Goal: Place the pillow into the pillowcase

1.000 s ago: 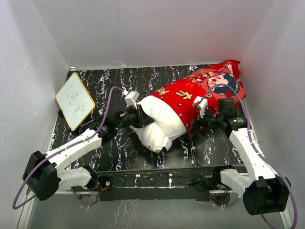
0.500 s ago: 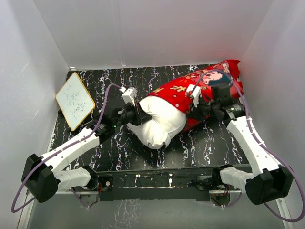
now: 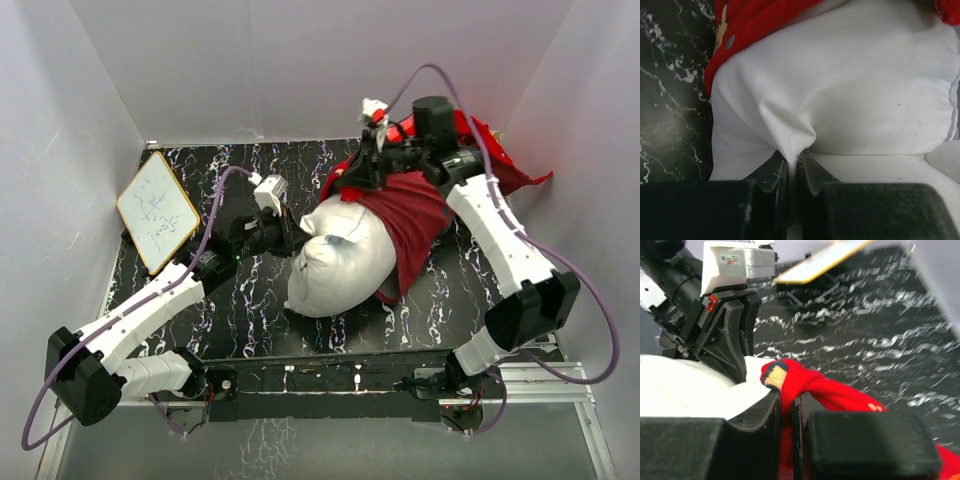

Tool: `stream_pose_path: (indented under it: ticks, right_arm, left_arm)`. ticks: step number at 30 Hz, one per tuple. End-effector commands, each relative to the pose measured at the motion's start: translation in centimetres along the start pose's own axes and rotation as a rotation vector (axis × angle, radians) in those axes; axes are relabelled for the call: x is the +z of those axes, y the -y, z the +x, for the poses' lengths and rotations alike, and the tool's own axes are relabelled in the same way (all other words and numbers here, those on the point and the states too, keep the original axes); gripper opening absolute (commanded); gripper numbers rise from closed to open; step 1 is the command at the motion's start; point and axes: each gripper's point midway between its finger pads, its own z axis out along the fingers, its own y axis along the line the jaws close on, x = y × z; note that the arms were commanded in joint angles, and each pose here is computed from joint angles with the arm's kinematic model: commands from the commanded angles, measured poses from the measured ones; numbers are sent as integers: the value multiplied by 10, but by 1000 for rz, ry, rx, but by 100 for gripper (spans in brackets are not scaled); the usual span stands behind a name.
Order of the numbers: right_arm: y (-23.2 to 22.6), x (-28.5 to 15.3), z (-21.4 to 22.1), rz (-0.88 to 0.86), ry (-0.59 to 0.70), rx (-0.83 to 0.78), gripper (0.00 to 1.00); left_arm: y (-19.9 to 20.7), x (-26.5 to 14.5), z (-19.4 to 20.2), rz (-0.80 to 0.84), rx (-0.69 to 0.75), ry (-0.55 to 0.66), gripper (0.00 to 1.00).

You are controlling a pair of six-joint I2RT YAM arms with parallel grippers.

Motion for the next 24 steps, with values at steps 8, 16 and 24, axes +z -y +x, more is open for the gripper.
stream_pose_path:
  ticks: [8,16,24]
  right_arm:
    - [-17,28,86,-19,-148,120,46]
    - [-56,-48,29,130,-30,-138,84]
    - [-42,-66,124,352,-196,-47,80]
  left_arm:
    - [-113,7,71,-186,-289,-8,0]
    - [-133,5,58,-204,-344,40,0]
    - [-131,10,57,-165,-360,33,0]
